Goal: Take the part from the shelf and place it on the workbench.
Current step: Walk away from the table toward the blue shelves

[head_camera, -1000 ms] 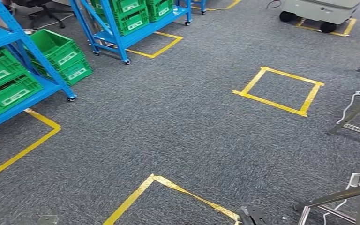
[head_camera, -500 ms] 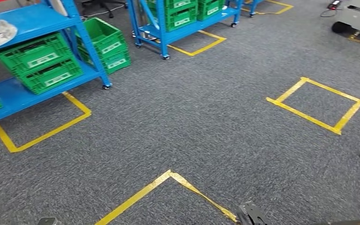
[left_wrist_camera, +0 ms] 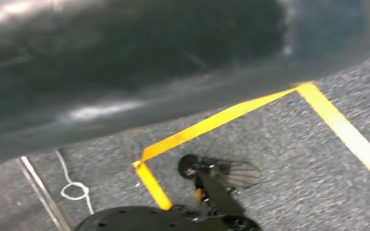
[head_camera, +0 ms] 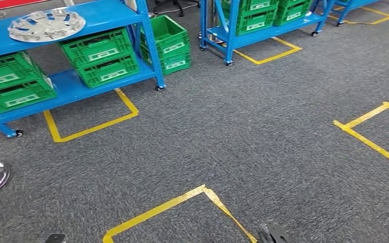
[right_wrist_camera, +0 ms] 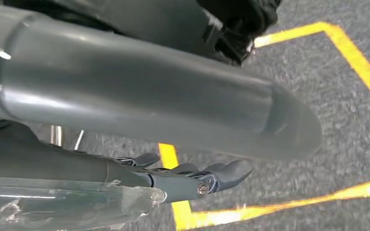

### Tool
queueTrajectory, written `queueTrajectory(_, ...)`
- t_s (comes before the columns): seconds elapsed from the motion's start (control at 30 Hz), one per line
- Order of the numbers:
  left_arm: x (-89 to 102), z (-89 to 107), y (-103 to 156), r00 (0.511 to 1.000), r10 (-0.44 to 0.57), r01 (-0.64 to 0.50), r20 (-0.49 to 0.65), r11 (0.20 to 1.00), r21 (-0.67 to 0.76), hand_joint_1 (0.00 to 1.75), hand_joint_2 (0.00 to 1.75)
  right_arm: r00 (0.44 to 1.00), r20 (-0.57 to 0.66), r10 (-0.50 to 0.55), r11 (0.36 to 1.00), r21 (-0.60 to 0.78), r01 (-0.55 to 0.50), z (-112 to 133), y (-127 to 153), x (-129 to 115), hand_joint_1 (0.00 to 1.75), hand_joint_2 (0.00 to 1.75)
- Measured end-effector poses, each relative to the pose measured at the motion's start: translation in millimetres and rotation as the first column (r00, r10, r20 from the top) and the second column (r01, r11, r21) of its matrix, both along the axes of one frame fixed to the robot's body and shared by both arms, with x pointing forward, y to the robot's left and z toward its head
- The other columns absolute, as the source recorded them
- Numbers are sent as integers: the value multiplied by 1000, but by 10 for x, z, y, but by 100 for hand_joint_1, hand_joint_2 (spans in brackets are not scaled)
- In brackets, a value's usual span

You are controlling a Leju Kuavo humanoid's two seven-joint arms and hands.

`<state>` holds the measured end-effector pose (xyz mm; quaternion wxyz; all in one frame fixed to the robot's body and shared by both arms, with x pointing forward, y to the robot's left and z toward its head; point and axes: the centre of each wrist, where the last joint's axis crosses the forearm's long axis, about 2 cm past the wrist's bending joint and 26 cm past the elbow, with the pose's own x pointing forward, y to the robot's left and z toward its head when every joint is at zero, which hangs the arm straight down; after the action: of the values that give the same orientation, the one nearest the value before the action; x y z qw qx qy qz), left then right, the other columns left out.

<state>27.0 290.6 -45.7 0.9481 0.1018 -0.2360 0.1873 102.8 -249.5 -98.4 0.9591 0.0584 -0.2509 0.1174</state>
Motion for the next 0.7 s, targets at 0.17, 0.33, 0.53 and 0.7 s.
queueTrajectory(0.17,36,3,-4,1000,-25,25,14,1000,-10,0,0,1000,-5,0,1000,-1,0,-6,-5,-26,0,0)
queueTrajectory(0.33,21,1,1,999,-28,28,16,1000,-11,0,0,1000,4,0,1000,-1,0,1,-5,4,0,0)
queueTrajectory(0.53,6,-1,27,1000,-21,21,18,1000,-9,0,0,1000,15,0,1000,-2,0,15,4,61,0,0)
queueTrajectory(0.7,29,1,31,1000,-18,18,22,1000,-7,0,0,1000,4,-1,1000,-4,1,4,3,16,0,0)
